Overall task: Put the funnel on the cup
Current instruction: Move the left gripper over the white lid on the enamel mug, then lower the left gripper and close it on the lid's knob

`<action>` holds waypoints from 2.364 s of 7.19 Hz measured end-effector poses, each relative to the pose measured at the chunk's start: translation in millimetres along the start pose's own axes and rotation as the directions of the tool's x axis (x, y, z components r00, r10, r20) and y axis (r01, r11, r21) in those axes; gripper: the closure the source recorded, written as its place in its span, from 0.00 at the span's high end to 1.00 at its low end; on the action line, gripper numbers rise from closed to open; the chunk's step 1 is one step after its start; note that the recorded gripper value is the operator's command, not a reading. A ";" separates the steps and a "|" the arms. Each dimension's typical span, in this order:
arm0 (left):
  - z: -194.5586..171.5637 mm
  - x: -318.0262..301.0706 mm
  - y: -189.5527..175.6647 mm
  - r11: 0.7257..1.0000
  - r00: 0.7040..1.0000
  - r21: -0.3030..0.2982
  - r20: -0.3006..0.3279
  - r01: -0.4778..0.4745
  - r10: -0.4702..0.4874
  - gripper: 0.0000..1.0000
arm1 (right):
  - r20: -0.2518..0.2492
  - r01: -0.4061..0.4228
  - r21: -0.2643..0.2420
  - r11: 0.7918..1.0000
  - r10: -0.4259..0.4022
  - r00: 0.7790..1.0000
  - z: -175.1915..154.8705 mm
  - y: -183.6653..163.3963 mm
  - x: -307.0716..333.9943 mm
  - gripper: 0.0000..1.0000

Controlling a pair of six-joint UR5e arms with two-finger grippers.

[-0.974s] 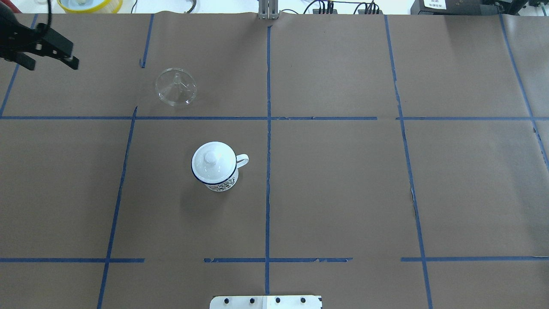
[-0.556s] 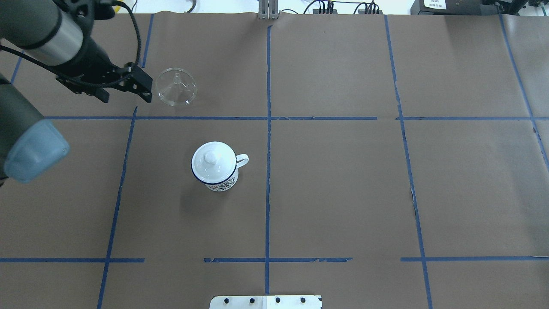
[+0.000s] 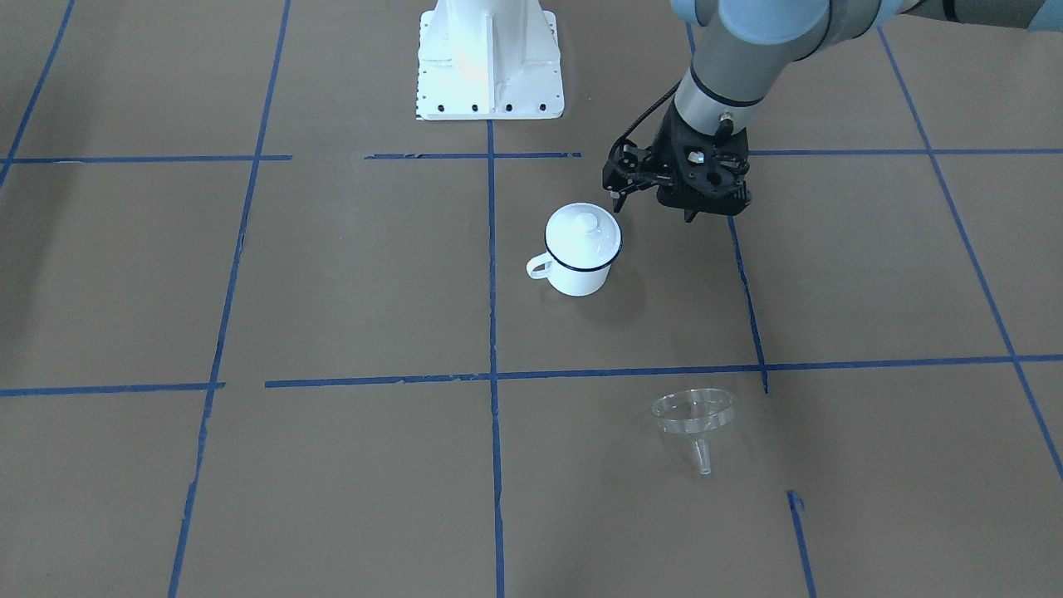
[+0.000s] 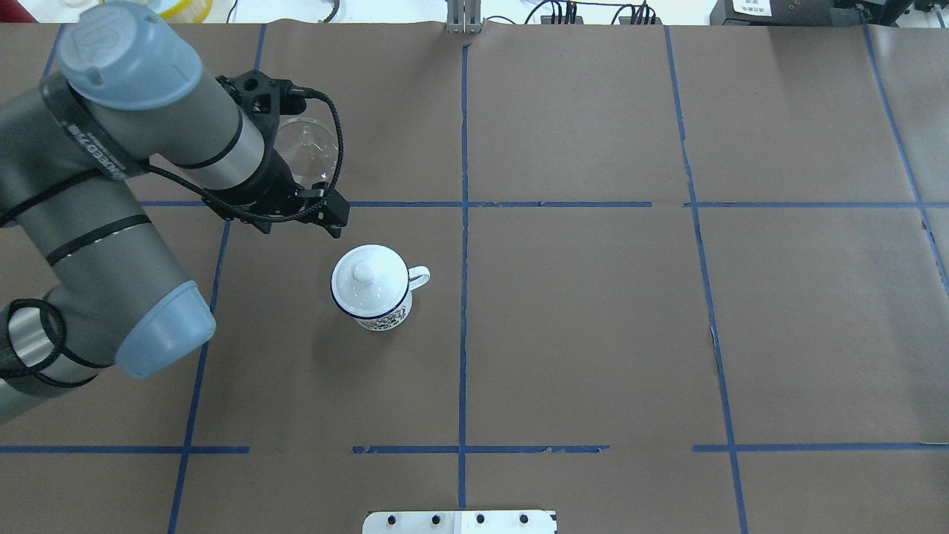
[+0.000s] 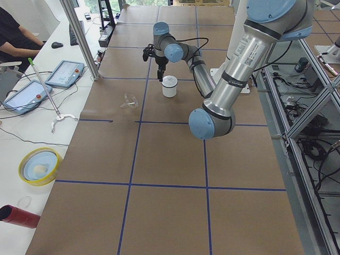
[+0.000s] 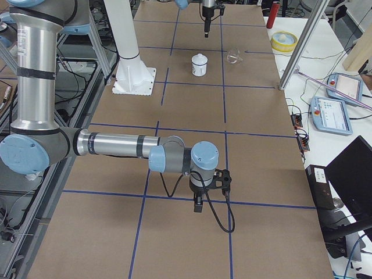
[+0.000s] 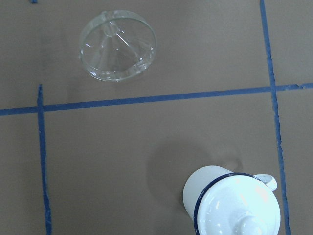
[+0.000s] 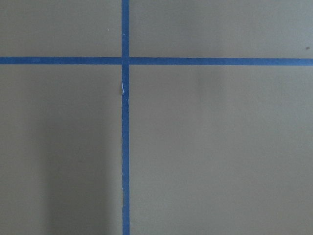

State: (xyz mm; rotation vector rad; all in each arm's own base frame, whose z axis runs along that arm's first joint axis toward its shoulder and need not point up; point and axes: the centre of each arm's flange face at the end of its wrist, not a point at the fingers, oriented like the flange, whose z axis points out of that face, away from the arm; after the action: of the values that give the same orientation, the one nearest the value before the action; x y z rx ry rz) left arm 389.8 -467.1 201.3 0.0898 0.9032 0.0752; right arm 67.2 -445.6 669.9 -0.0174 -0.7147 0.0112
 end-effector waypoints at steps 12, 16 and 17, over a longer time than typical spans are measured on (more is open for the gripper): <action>56.4 52.3 10.0 0.999 0.999 -0.054 0.034 0.002 0.000 0.60 | 0.000 0.000 0.000 1.000 0.000 1.000 -0.1 -0.2 -0.1 1.00; 54.6 54.3 10.8 0.999 1.000 -0.053 0.031 0.001 0.000 0.42 | 0.000 0.000 0.000 1.000 0.000 1.000 0.1 0.2 0.1 1.00; 54.3 54.5 11.3 0.999 1.000 -0.053 0.030 0.001 0.000 0.42 | 0.000 0.000 0.000 1.000 0.000 1.000 0.1 0.1 0.1 1.00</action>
State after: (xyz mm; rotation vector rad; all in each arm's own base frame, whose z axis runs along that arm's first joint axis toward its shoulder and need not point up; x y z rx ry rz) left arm 465.8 -452.8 193.5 0.0408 0.8707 0.0973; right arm 67.1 -445.4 670.0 -0.0177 -0.7147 0.0113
